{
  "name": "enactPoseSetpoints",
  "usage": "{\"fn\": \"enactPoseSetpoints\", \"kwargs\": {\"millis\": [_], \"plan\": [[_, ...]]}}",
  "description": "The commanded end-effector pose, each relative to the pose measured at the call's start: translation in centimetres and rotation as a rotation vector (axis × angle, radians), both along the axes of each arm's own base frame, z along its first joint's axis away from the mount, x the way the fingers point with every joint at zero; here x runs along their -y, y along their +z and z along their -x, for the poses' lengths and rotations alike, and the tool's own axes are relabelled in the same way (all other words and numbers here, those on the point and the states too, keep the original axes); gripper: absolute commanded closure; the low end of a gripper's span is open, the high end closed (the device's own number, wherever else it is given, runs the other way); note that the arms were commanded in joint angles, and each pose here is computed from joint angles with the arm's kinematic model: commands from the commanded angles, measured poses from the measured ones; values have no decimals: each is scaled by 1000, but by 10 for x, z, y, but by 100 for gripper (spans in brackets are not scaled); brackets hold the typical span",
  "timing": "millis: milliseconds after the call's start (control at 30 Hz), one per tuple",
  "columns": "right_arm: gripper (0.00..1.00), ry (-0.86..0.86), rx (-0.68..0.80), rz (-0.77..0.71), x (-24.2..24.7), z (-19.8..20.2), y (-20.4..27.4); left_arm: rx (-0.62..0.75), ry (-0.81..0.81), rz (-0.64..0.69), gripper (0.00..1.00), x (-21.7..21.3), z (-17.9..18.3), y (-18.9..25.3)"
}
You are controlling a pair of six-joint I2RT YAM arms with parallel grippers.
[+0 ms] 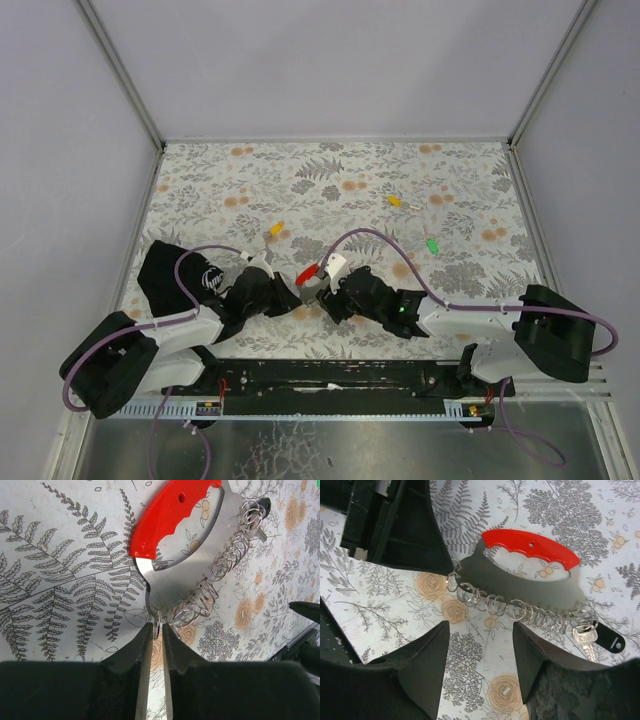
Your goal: Put the keys on the keyring
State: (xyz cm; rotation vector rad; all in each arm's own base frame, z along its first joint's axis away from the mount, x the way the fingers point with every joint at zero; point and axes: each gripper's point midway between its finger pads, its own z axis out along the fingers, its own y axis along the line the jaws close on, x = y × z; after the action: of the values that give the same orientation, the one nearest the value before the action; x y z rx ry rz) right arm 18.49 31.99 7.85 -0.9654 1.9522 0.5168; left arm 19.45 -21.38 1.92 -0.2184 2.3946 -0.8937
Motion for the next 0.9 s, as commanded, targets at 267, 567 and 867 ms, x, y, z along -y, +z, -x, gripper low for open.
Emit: {"fn": "enactPoseSetpoints", "kwargs": {"millis": [267, 567, 867], "plan": [[51, 85, -142, -88, -52, 9, 6, 80, 25, -15, 86, 1, -15, 15], [49, -27, -70, -69, -31, -7, 8, 89, 86, -28, 73, -10, -16, 33], [45, -186, 68, -79, 11, -27, 15, 39, 173, 74, 68, 2, 3, 48]]}}
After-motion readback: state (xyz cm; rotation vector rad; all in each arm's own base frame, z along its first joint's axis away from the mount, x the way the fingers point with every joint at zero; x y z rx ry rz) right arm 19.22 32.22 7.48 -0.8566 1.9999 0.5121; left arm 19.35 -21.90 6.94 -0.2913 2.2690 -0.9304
